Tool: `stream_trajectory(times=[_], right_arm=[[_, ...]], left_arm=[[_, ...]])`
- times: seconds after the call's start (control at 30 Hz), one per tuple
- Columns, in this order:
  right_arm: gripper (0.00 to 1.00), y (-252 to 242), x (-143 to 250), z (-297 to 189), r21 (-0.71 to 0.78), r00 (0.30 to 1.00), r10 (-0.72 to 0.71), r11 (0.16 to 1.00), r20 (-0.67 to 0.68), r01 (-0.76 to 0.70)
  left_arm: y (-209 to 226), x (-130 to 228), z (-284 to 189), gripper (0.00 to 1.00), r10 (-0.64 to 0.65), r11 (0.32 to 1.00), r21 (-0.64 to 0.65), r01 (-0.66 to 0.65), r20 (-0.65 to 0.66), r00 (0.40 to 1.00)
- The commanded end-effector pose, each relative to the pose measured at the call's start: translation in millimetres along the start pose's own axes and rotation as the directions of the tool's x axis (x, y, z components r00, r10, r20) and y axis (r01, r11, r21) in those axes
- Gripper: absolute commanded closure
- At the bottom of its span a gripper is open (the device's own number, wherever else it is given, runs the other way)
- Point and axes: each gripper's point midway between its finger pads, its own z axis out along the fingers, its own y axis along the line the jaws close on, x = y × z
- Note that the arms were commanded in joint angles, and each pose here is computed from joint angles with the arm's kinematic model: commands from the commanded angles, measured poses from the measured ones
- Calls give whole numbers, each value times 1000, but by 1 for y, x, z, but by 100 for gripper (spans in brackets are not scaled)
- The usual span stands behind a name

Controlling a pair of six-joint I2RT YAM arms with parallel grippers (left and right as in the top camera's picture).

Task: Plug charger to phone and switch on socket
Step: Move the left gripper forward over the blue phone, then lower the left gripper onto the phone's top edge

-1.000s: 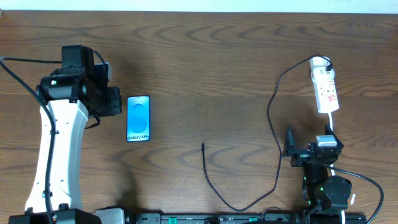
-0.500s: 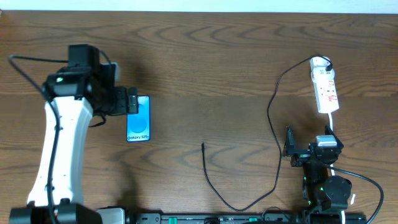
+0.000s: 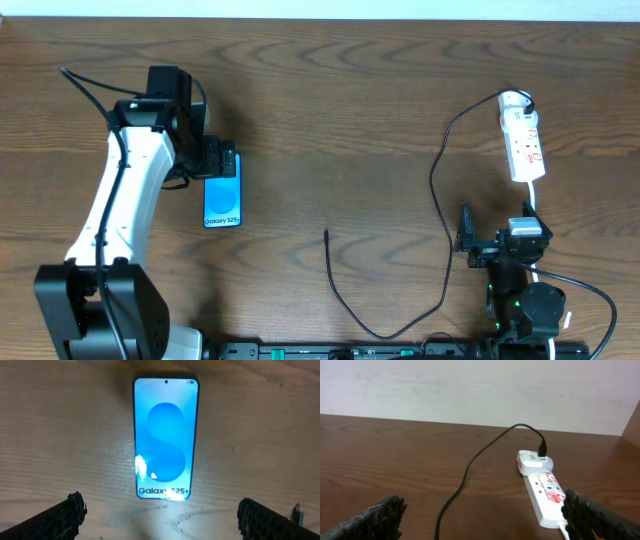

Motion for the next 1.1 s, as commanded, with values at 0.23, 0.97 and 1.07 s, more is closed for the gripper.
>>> stream_trajectory(times=[0.23, 0.97, 1.07], right_arm=[[1, 0, 0, 0, 0, 1000, 13, 1000, 0, -13], [1, 0, 0, 0, 0, 1000, 13, 1000, 0, -13], [1, 0, 0, 0, 0, 1000, 13, 1000, 0, -13]], left_arm=[[1, -2, 35, 1, -24, 1000, -10, 23, -71, 997], [2, 10, 80, 1, -25, 1000, -1, 25, -84, 996], [-1, 12, 85, 1, -25, 999, 18, 26, -84, 996]])
